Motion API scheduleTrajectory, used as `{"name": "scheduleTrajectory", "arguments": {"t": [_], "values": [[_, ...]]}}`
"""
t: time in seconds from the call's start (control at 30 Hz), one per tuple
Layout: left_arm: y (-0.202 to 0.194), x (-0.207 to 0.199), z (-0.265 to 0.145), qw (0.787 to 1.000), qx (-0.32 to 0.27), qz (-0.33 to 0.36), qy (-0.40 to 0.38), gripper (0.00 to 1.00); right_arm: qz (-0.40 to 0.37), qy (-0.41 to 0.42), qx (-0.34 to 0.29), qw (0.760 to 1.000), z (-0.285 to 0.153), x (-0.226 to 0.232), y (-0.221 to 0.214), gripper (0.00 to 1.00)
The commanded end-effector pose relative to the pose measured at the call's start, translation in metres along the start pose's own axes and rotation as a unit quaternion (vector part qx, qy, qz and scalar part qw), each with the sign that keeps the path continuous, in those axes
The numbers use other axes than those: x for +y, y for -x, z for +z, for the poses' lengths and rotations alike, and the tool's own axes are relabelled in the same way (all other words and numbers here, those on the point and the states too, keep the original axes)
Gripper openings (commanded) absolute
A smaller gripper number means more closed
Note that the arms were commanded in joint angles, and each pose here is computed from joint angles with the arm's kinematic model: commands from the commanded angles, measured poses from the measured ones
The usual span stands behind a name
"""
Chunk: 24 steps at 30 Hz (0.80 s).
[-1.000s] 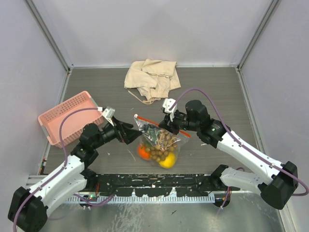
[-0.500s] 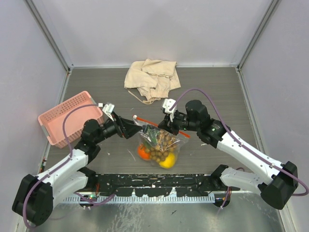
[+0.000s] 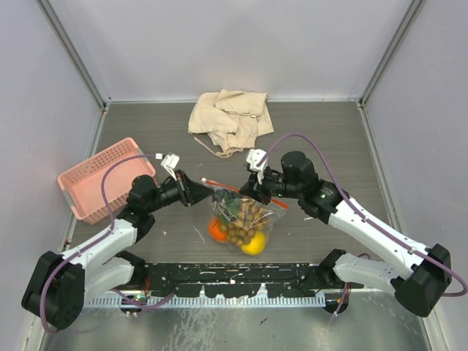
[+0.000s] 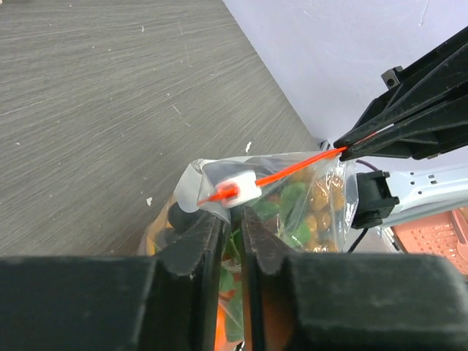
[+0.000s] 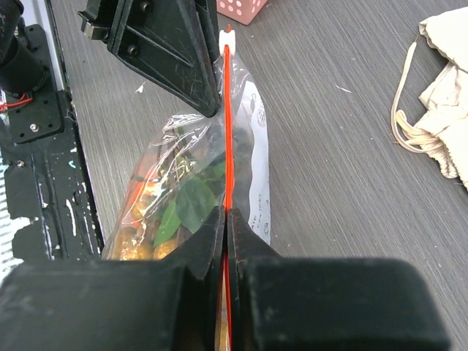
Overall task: Open the zip-top bag and remove the fake food
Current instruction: Pick up the zipper food storage bag at the center of the board.
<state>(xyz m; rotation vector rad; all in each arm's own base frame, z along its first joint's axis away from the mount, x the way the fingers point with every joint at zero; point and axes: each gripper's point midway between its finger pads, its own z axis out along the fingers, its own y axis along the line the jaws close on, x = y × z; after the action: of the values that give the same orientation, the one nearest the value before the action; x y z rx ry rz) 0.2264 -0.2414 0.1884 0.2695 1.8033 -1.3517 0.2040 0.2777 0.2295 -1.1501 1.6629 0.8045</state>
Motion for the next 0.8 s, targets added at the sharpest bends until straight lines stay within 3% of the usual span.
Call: {"name": "scheduleTrajectory", "arguments": {"t": [0.0, 0.17, 0.3, 0.5, 0.77], "values": [[0.026, -0.022, 0.004, 0.999, -0.02, 0.023, -0.033, 0.1, -0.006, -0.015, -0.031, 0.999, -0.003, -0.005, 0.026, 0.07], [0.034, -0.031, 0.001, 0.999, -0.024, 0.027, -0.028, 0.01, 0.003, -0.018, -0.02, 1.0, -0.001, -0.008, 0.031, 0.42], [0.036, -0.035, -0.003, 0.998, -0.026, 0.048, -0.01, 0.0, 0.005, 0.015, -0.02, 1.0, 0.005, -0.002, 0.046, 0.67], [0.031, -0.043, -0.003, 0.997, -0.011, 0.074, -0.014, 0.0, -0.002, 0.04, -0.003, 0.999, 0.029, -0.009, 0.057, 0.81], [0.032, -0.05, -0.004, 0.991, 0.003, 0.134, -0.022, 0.0, -0.037, 0.105, 0.019, 0.994, 0.045, -0.005, 0.062, 0.9]]}}
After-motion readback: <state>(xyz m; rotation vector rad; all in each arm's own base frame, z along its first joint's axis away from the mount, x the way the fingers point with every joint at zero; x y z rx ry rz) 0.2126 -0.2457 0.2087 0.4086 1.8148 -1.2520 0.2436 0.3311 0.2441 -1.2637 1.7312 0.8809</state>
